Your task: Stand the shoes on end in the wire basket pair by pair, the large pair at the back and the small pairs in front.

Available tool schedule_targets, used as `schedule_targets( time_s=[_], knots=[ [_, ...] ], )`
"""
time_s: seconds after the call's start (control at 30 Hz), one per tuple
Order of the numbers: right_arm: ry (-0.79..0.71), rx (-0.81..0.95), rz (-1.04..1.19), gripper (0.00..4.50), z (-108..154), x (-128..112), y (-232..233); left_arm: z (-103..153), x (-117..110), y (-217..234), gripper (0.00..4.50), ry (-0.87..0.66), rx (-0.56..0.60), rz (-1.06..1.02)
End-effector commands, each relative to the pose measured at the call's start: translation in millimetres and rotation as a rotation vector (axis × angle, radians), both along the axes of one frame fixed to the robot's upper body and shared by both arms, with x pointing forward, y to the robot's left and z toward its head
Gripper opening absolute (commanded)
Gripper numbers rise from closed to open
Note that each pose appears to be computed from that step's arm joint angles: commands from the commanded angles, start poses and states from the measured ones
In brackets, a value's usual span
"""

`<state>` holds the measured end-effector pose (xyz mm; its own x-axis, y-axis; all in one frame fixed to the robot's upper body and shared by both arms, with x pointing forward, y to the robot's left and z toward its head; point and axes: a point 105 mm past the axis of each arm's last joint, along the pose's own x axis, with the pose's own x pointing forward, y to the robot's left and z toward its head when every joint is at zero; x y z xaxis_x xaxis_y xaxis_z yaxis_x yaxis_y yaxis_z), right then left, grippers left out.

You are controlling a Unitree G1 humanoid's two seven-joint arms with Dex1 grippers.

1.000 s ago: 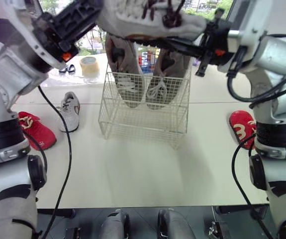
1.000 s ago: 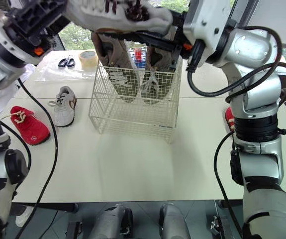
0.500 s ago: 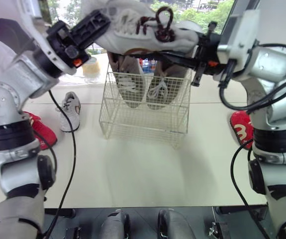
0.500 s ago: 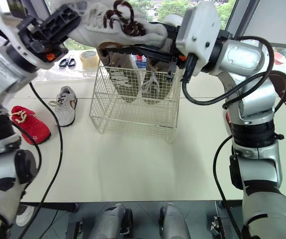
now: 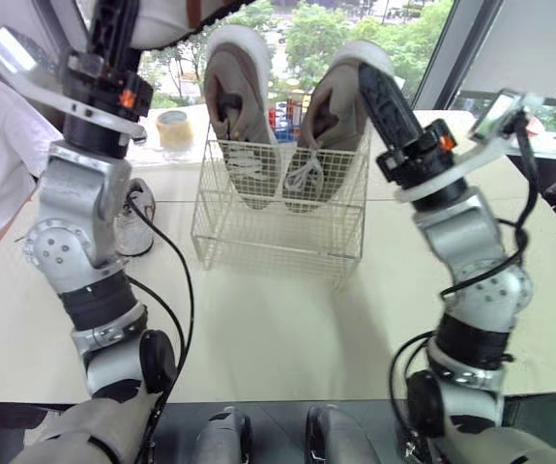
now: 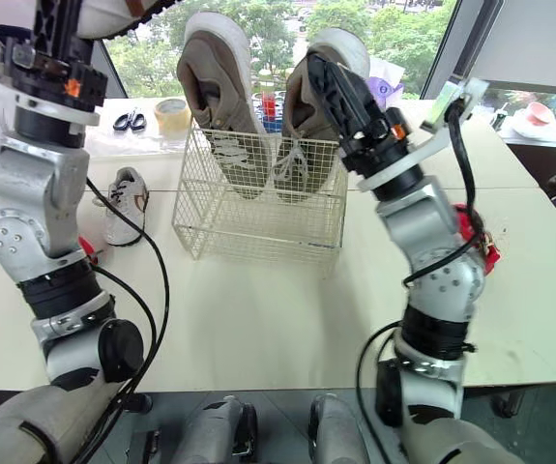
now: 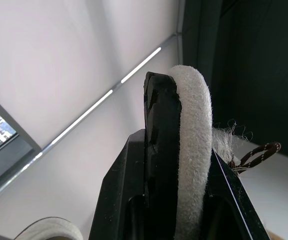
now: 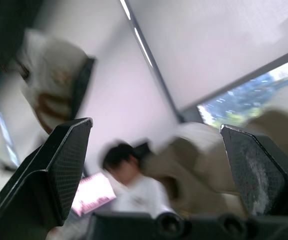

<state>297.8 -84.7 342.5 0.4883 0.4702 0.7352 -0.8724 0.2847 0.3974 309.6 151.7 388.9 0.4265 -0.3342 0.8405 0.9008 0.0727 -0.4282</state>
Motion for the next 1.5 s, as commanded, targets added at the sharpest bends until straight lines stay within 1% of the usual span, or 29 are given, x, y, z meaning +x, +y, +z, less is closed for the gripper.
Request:
schedule_targets(
  time_s=[0.03,0.23,0.47,0.73,0.97,1.0,1.03,1.07,1.13,1.2,1.27,1.3,1.33,1.37,1.4,1.43,1.47,1.5],
  knots=[
    [-0.044,0.067,0.092,4.41,22.2,-19.9,16.7,0.9,-5.0,-14.8,0.56,-0.034,0.035,-0.011],
    [-0.058,-0.002,0.081,4.41,21.3,-13.0,26.3,-16.4,-4.0,-38.7,0.56,-0.011,0.115,-0.048],
    [-0.093,-0.04,0.03,4.41,27.3,-3.6,24.1,-29.3,-6.1,-45.5,0.56,-0.008,0.174,-0.057],
    [-0.122,0.036,0.03,4.41,43.1,-1.7,17.6,-39.0,-1.9,-39.5,0.56,0.03,0.163,-0.037],
    [-0.116,0.055,0.038,4.41,44.7,-2.3,16.0,-40.4,-2.7,-44.0,0.56,0.032,0.168,-0.043],
    [-0.116,0.056,0.036,4.05,44.8,-2.6,15.4,-41.0,-2.7,-45.0,0.56,0.033,0.172,-0.041],
    [-0.119,0.058,0.037,3.9,45.0,-3.4,14.8,-41.3,-2.7,-45.5,0.56,0.034,0.173,-0.042],
    [-0.123,0.058,0.04,3.59,45.3,-4.5,14.6,-41.6,-2.8,-46.0,0.56,0.034,0.174,-0.041],
    [-0.127,0.058,0.046,2.67,45.4,-6.0,14.7,-42.0,-2.3,-46.9,0.56,0.034,0.182,-0.036],
    [-0.125,0.055,0.052,1.86,45.3,-6.7,15.2,-44.8,-0.8,-49.8,0.56,0.031,0.23,-0.014],
    [-0.128,0.05,0.064,1.31,45.6,-8.1,16.3,-48.5,-0.6,-52.3,0.56,0.023,0.281,-0.006],
    [-0.129,0.048,0.064,1.19,46.0,-8.4,16.4,-50.4,0.2,-52.2,0.96,0.024,0.301,0.002],
    [-0.132,0.045,0.064,1.18,46.5,-8.9,16.4,-52.0,0.3,-52.1,1.39,0.022,0.315,0.003],
    [-0.136,0.045,0.062,1.18,48.0,-9.4,15.7,-53.8,0.3,-51.4,1.67,0.022,0.332,0.01],
    [-0.138,0.048,0.059,1.18,49.8,-9.4,14.1,-55.4,0.2,-50.8,2.12,0.023,0.347,0.016],
    [-0.139,0.058,0.056,1.18,52.2,-9.1,11.5,-56.7,-0.4,-50.4,2.66,0.023,0.359,0.022],
    [-0.144,0.068,0.05,1.18,55.5,-8.7,8.3,-59.4,-0.1,-48.7,3.07,0.034,0.374,0.04],
    [-0.152,0.08,0.044,1.18,61.7,-8.6,7.2,-63.4,0.6,-45.7,3.72,0.056,0.391,0.071]
  ],
)
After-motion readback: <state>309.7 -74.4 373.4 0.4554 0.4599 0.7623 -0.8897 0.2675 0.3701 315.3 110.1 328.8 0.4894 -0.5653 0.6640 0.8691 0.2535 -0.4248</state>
